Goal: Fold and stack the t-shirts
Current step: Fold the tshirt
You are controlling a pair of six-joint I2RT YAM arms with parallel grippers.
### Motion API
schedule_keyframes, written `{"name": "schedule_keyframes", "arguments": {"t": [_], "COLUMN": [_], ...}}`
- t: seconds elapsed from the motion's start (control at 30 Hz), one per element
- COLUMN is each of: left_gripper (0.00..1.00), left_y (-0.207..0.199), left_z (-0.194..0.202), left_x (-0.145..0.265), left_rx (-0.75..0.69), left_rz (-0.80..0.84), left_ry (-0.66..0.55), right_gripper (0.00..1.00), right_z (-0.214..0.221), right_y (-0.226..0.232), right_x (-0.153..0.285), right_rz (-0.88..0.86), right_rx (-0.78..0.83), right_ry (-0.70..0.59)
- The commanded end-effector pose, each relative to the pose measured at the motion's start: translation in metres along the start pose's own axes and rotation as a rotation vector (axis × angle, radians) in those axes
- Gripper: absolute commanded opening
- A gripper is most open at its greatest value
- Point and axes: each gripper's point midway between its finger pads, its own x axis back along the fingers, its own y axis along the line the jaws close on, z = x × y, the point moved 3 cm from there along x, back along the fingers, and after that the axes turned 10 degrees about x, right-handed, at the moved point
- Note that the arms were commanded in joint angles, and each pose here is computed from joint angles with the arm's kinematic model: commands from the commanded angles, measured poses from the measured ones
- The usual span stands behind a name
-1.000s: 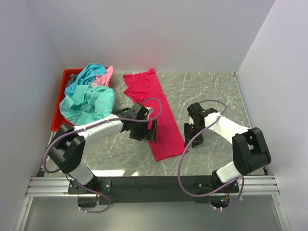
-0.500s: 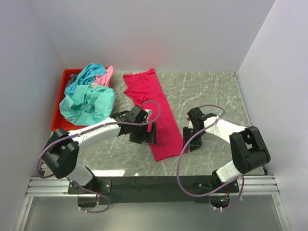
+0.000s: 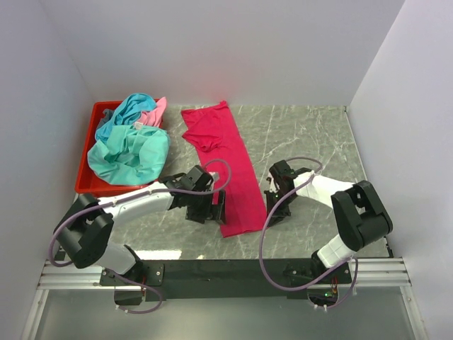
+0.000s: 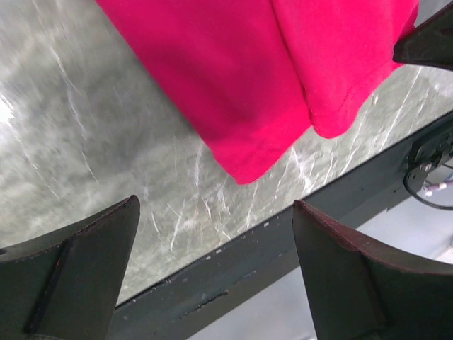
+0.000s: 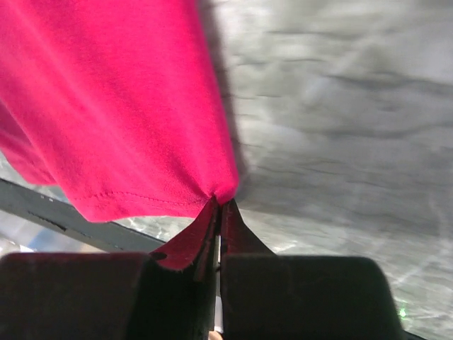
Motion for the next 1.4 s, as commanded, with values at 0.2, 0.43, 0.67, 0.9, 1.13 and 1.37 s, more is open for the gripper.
{"name": "schedule_keyframes", "arguments": {"t": [0.2, 0.43, 0.67, 0.9, 1.13, 1.37], "left_gripper": [0.94, 0.86, 0.79, 0.70, 0.56, 0.43], "left_y": [-0.003, 0.002, 0.002, -0.009, -0.003, 0.002], "left_z": [0.021, 0.021, 0.018, 0.016, 0.023, 0.034], "left_x": [0.002, -0.006, -0.021, -0.032, -0.038, -0.043], "left_rx": [0.033, 0.051, 0.021, -0.023, -0.023, -0.022], "left_rz": [0.067, 0.012, -0.057, -0.132, -0.199, -0.246], "left_ry": [0.022, 0.023, 0.045, 0.042, 0.062, 0.083], "right_gripper": [0.00, 0.00, 0.00, 0.00, 0.00, 0.00], "right_z": [0.002, 0.005, 0.006, 0.008, 0.010, 0.011], "right_y": [0.014, 0.017, 0.020, 0.021, 0.021, 0.020], "right_x": [-0.004, -0.001, -0.002, -0.004, -0.006, -0.008], "right_rz": [-0.033, -0.033, -0.034, -0.040, -0.046, -0.047], "right_rx": [0.053, 0.060, 0.071, 0.074, 0.073, 0.070], "right_ry": [0.025, 0.011, 0.013, 0.021, 0.023, 0.019]}}
